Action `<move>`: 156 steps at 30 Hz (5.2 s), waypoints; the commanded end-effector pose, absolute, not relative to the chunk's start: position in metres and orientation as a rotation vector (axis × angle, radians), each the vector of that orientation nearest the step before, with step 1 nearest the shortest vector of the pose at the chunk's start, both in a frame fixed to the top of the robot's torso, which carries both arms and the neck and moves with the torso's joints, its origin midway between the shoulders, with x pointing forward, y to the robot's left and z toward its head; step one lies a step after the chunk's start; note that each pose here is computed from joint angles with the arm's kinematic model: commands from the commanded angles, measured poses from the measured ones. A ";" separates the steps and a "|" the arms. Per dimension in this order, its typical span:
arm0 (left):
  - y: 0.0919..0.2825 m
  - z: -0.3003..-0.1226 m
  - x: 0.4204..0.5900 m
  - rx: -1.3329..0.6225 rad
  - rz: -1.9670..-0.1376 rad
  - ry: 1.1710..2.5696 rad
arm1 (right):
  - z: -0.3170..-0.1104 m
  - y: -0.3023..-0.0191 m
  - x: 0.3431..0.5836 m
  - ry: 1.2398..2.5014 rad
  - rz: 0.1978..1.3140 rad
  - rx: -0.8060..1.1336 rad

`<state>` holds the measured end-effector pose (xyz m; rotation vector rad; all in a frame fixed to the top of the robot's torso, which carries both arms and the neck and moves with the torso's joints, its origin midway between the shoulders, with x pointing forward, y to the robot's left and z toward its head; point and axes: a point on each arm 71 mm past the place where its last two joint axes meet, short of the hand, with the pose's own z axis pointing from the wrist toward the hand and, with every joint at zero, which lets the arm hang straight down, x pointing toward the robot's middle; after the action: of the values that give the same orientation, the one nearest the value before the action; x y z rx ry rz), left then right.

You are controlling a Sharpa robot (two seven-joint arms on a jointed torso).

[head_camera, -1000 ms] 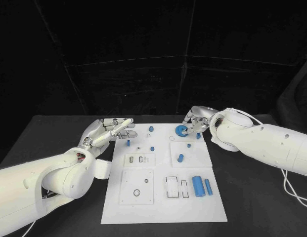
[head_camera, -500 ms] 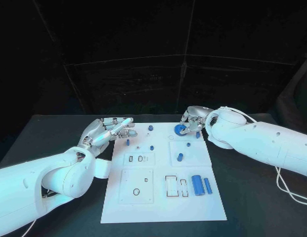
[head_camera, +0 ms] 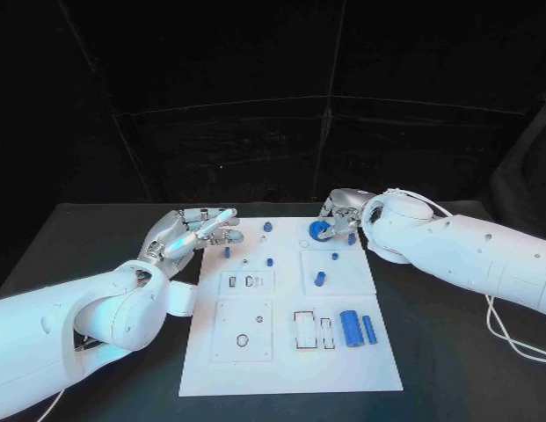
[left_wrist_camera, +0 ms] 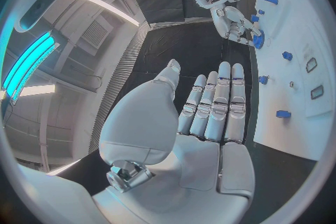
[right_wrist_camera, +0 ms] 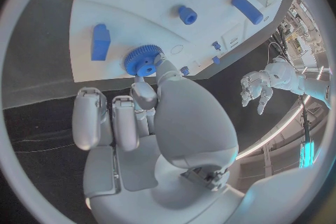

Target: Assemble the parts on the task board

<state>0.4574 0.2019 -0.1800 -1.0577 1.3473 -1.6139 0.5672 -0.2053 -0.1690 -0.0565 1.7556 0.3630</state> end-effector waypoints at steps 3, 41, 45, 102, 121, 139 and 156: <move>0.200 -0.179 0.457 -1.047 -1.633 1.353 | -0.169 -0.203 0.567 1.760 0.332 -0.095; 0.200 -0.179 0.457 -1.047 -1.635 1.354 | -0.150 -0.099 0.540 1.578 0.564 -0.158; 0.199 -0.179 0.457 -1.047 -1.635 1.354 | -0.155 -0.088 0.541 1.614 0.546 -0.186; 0.203 -0.179 0.458 -1.050 -1.625 1.353 | -0.147 -0.168 0.524 1.460 0.818 -0.021; 0.203 -0.181 0.463 -1.050 -1.621 1.353 | -0.160 -0.296 0.529 1.567 0.742 0.101; 0.203 -0.182 0.465 -1.050 -1.620 1.353 | -0.192 -0.297 0.534 1.641 0.709 0.094; 0.203 -0.182 0.465 -1.050 -1.619 1.354 | -0.198 -0.290 0.540 1.660 0.693 0.078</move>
<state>0.4652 0.2049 -0.1837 -1.0616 1.3518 -1.6015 0.5401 -0.2915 -0.1983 0.1000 1.6498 0.6925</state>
